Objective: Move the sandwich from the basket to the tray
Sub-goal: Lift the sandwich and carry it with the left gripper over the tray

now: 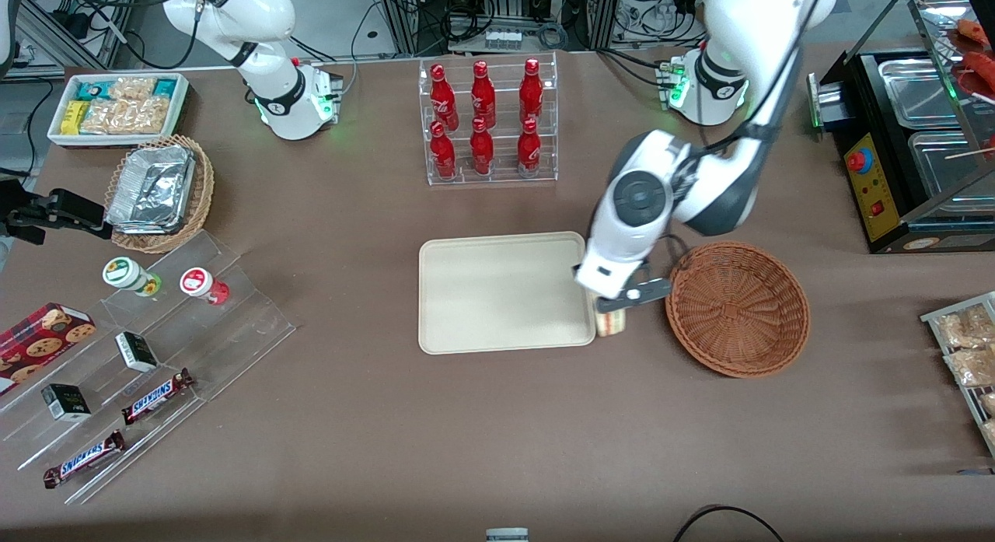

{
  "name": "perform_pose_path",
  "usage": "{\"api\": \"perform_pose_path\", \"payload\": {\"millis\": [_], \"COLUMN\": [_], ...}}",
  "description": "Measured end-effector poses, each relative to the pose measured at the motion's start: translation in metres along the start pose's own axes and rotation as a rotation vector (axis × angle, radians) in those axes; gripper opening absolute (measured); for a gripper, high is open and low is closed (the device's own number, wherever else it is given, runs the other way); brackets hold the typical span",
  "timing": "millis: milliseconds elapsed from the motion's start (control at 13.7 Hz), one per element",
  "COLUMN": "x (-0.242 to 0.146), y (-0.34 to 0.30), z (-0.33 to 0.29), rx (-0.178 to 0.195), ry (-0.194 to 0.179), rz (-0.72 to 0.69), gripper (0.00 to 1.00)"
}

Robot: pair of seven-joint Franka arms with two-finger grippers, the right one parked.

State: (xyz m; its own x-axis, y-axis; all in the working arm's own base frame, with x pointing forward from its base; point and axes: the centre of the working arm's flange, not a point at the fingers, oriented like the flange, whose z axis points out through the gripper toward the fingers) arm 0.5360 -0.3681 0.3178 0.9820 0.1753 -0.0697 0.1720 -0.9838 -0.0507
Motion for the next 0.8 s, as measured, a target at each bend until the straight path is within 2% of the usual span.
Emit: {"api": "perform_pose_path", "payload": {"millis": [219, 364, 510, 801], "x": [-0.012, -0.022, -0.032, -0.045], "y": [0.060, 0.092, 0.119, 0.148], "z": [0.025, 0.038, 0.046, 0.057], "rx": [0.006, 0.021, 0.007, -0.004], "ry": [-0.013, -0.034, -0.057, -0.063], "rz": [0.088, 0.126, 0.138, 0.118], "gripper": [0.16, 0.16, 0.16, 0.16]}}
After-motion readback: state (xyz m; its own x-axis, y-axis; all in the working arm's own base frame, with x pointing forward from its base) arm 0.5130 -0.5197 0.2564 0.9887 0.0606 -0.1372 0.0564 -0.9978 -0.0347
